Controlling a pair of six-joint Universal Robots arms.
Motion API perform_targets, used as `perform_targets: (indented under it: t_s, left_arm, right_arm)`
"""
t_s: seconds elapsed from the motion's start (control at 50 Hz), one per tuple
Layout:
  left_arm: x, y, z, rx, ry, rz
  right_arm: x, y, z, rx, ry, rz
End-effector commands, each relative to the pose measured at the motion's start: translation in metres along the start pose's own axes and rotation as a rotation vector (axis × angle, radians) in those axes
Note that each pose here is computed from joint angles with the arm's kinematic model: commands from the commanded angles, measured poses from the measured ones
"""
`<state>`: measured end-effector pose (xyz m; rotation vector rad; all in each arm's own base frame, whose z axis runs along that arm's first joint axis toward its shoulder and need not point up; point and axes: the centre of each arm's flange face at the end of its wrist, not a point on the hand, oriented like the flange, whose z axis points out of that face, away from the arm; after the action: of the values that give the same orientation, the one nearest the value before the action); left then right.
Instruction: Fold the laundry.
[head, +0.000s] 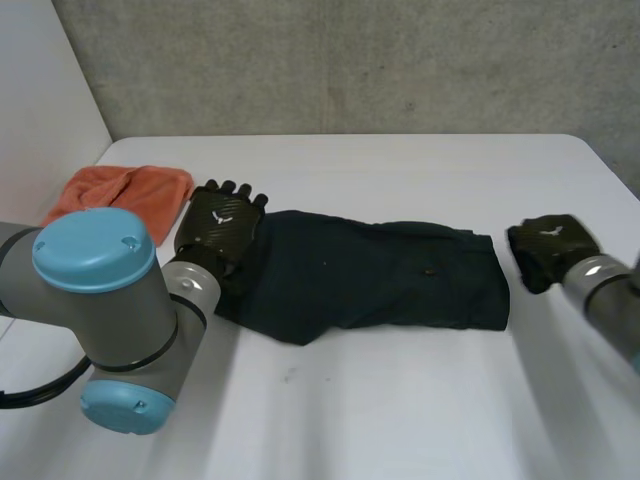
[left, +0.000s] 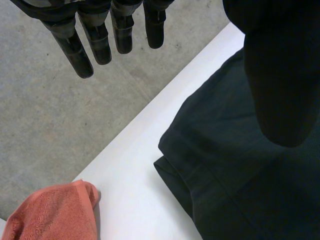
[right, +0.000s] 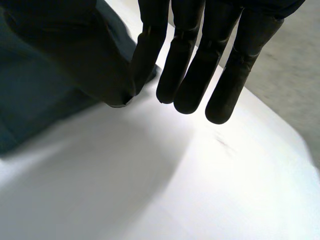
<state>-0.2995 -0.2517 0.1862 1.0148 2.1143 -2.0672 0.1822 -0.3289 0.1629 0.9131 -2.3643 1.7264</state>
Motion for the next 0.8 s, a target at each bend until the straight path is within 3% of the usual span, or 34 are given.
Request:
perform_targets:
  t_s: [0.02, 0.12, 0.28, 0.4, 0.8]
  left_arm:
    - [-0.002, -0.004, -0.001, 0.009, -0.004, -0.001]
    - [-0.002, -0.003, -0.001, 0.009, -0.005, -0.001]
    - [-0.002, -0.003, -0.004, 0.006, -0.004, -0.001]
    - [-0.002, -0.003, -0.004, 0.006, -0.004, -0.001]
    - [-0.003, -0.001, -0.002, 0.003, -0.006, -0.001]
  right_arm:
    - [0.039, 0.003, 0.000, -0.046, 0.086, -0.146]
    - [0.013, -0.021, -0.002, 0.032, 0.033, -0.141]
    - [-0.023, -0.041, -0.011, 0.090, -0.059, -0.011]
    - [-0.040, -0.026, -0.015, 0.024, -0.122, 0.104]
    - [-0.054, 0.011, 0.011, -0.033, -0.132, 0.111]
